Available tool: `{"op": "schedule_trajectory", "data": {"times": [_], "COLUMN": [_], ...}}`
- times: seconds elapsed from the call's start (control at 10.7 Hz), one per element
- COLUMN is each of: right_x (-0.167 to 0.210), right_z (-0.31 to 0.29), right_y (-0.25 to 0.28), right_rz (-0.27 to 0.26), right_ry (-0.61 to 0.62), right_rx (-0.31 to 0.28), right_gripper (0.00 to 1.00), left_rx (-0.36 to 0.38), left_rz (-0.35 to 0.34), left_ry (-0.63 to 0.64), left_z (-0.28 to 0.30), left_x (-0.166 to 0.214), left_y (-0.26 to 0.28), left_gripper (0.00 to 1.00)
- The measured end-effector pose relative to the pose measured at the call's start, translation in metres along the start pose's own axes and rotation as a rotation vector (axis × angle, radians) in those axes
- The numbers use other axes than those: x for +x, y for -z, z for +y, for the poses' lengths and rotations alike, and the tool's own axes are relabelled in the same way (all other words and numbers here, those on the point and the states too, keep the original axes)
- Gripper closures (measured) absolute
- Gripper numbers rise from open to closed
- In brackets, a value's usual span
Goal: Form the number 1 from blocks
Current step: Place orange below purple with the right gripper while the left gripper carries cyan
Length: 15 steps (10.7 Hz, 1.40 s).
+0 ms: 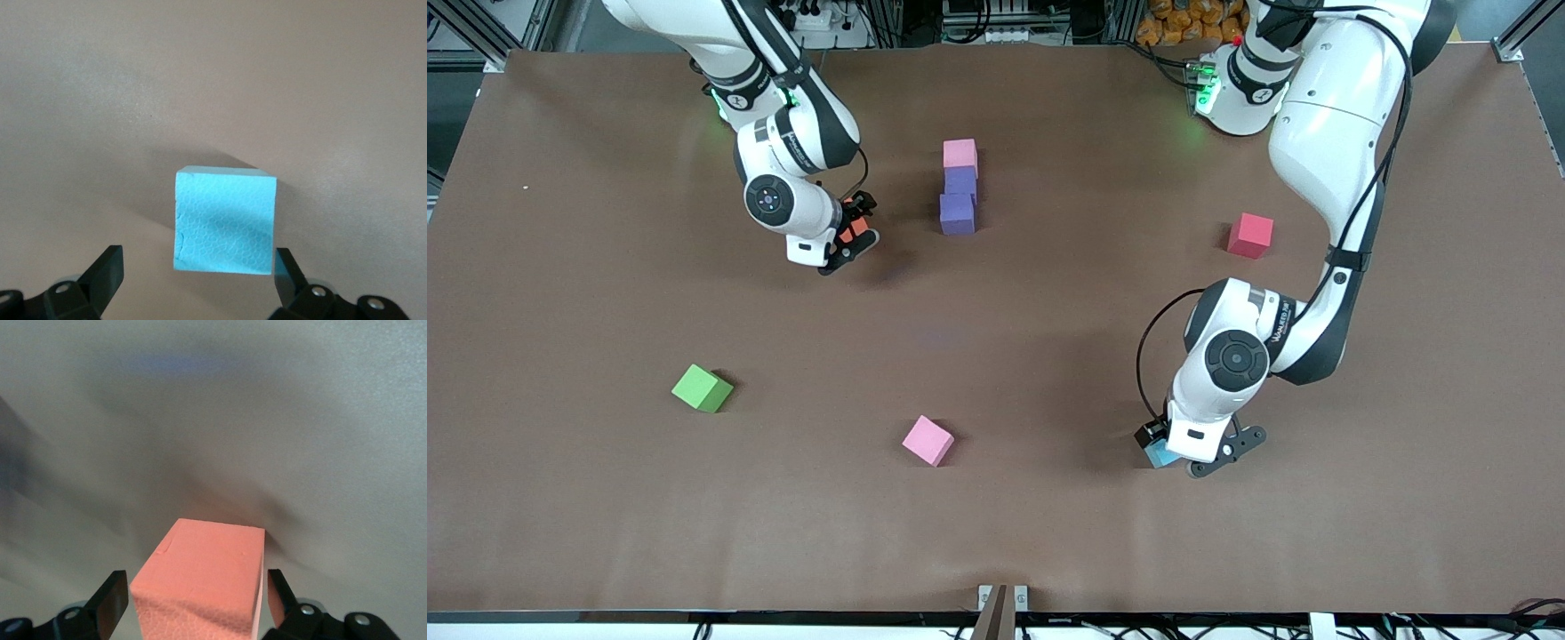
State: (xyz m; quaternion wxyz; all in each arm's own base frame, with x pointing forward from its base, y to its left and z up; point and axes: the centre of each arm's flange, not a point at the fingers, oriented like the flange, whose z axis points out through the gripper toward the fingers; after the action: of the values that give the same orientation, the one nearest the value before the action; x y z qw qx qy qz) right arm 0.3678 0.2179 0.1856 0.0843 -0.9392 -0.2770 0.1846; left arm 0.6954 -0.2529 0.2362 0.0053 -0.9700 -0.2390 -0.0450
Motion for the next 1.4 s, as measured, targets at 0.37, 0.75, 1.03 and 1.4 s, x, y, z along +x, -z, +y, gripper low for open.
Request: {"op": "schedule_trajectory", "data": {"times": [0.37,0.75,1.03,1.4], "right_x": [0.0,0.012,0.046,0.086], "right_z": [0.009,0.014,-0.009,-0.095], "right_y": [0.003,0.025,0.085,0.126], "right_rz": [0.008,0.075,0.205,0.294], "right_ry": [-0.024,-0.035,-0.138,-0.448], "right_rx": [0.006,-0.003,-0.003,0.043], "right_gripper": [0.38,0.41,0.41,0.41], "left_rx": [-0.028,-0.023,-0.021,-0.023], "left_rz": [0.017,0.02,0.017,0.021], "left_ry": [0.011,0.017,0.017,0.031], "left_z": [0.003,-0.001,-0.002,-0.009], "left_x": [0.001,0.004,0.004,0.012], "left_y": [-0.007,-0.017,-0.027,-0.032], "left_gripper": [0.0,0.0,0.0,0.42]}}
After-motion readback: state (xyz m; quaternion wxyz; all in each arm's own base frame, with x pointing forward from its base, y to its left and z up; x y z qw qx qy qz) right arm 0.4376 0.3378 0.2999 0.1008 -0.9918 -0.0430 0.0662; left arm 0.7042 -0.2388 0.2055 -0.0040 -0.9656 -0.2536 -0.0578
